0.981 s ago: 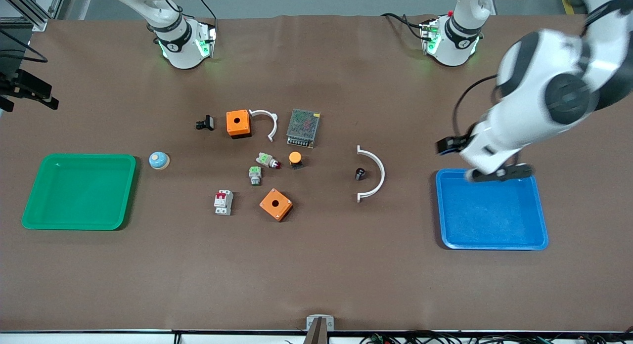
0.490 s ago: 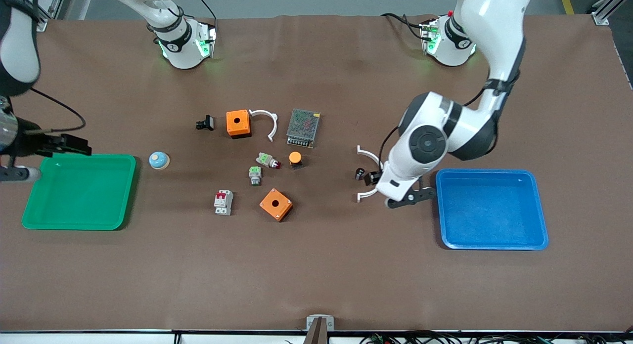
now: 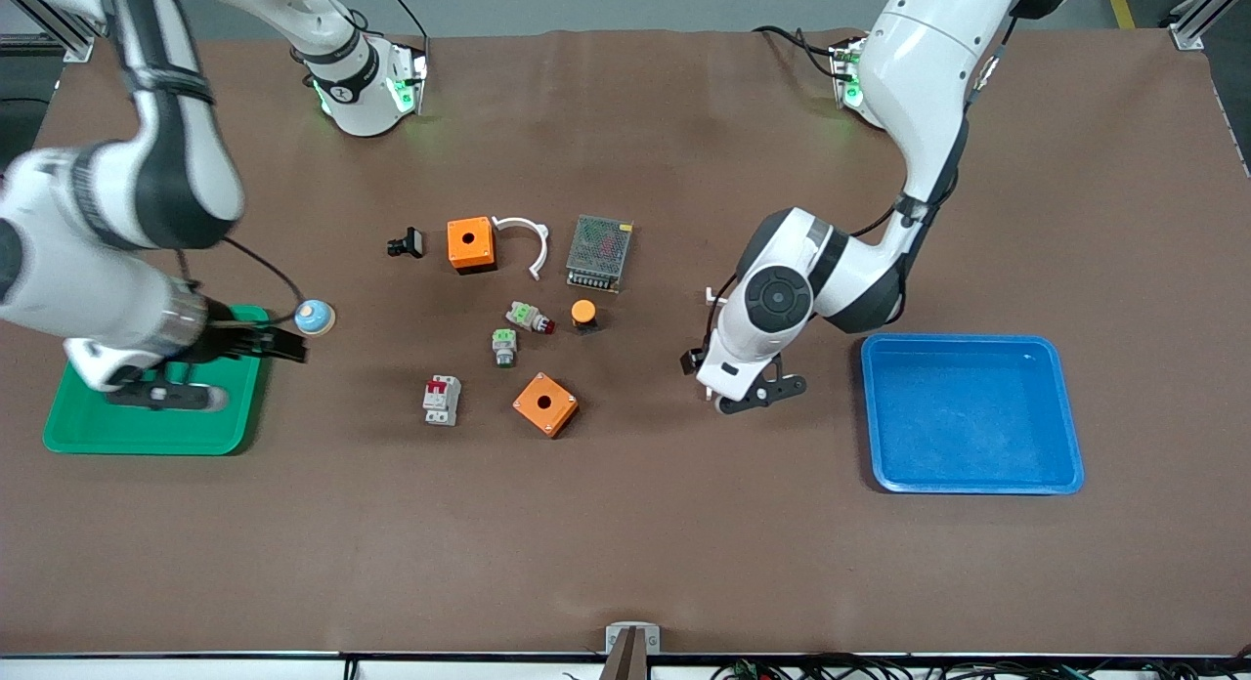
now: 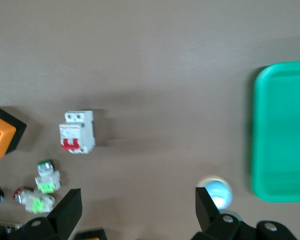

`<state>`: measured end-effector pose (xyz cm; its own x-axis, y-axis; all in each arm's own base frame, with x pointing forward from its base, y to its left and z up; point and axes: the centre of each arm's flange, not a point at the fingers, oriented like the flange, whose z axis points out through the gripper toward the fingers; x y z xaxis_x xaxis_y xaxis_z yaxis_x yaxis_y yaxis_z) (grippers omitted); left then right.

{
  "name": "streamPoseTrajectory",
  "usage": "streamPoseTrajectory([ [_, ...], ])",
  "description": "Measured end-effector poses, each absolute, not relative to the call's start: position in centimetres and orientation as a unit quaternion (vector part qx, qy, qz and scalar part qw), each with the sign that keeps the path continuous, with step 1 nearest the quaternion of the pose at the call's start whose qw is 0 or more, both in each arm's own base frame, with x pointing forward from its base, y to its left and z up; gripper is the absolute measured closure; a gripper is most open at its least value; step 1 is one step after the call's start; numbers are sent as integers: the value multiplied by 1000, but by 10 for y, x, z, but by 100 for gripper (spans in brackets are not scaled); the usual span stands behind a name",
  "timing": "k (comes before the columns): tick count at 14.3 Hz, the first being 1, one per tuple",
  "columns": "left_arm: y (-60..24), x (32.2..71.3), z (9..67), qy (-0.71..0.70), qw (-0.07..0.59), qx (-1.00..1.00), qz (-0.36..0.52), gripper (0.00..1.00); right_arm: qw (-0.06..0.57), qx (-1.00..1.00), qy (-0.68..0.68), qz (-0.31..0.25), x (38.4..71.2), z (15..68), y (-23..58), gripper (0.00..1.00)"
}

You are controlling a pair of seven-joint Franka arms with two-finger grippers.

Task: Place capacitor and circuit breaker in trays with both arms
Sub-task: 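Lower the left gripper onto the capacitor while the right gripper reaches the breaker, then close the left gripper on the capacitor while the right gripper grasps the breaker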

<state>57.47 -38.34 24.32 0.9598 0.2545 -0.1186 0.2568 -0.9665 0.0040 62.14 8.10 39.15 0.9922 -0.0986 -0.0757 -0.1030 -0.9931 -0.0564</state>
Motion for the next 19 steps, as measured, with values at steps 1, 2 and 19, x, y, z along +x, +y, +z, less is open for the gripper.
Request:
streamPoseTrajectory([
  [1,-388,571,240,125,8,990,-60,0,27,-997,55,36,619,371,105,0],
  [2,-392,567,237,122,6,991,-63,1,24,-997,59,34,617,351,130,0],
  [19,-392,543,198,115,-2,991,-70,66,17,-998,56,-16,620,203,209,11],
])
